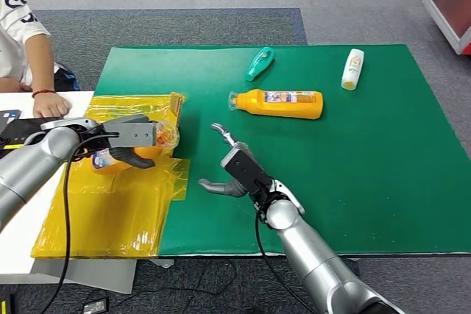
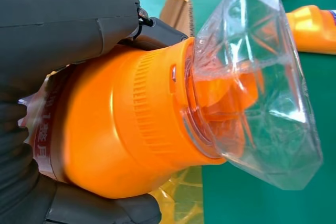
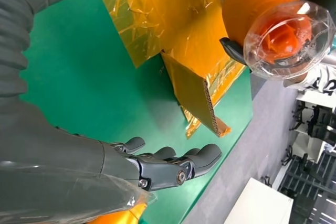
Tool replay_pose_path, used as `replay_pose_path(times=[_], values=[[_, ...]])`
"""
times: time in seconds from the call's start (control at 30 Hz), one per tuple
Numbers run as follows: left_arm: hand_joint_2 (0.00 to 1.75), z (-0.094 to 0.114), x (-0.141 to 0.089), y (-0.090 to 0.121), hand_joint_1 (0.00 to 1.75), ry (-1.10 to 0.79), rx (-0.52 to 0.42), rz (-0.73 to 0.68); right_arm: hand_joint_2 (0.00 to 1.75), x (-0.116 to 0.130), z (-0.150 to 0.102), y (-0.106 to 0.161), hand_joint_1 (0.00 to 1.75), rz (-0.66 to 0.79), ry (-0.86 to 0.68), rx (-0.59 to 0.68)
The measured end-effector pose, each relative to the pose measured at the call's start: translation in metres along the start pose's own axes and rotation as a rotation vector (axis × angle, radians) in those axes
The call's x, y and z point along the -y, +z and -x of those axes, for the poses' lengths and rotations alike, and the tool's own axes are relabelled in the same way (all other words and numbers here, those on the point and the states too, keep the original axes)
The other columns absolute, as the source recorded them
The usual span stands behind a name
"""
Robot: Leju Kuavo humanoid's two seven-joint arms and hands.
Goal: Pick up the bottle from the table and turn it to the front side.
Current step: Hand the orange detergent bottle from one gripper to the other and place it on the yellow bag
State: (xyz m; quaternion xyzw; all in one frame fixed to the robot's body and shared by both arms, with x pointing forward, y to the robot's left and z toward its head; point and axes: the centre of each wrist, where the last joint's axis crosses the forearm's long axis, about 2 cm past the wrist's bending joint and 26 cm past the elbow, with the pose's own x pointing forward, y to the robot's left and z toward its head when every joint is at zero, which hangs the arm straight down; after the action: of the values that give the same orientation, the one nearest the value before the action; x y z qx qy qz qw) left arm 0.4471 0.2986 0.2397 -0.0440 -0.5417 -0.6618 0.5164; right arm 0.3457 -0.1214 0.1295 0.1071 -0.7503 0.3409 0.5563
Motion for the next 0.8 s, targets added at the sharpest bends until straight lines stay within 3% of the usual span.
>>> replay_pose_path(times=[0.47,0.6,0.8], values=[[1.75,-0.004,0.011,-0.006,1.68,0.013,0.054,-0.005,1.75,0.004,0.002,0.002,0.00,0.023,0.011,-0.017],[1.75,-0.003,0.016,-0.007,0.03,0.022,0.065,0.000,1.75,0.003,0.003,0.003,0.00,0.022,0.012,-0.021],[1.75,-0.004,0.017,-0.008,0.00,0.025,0.074,0.001,1.75,0.002,0.004,0.004,0.00,0.021,0.012,-0.023]])
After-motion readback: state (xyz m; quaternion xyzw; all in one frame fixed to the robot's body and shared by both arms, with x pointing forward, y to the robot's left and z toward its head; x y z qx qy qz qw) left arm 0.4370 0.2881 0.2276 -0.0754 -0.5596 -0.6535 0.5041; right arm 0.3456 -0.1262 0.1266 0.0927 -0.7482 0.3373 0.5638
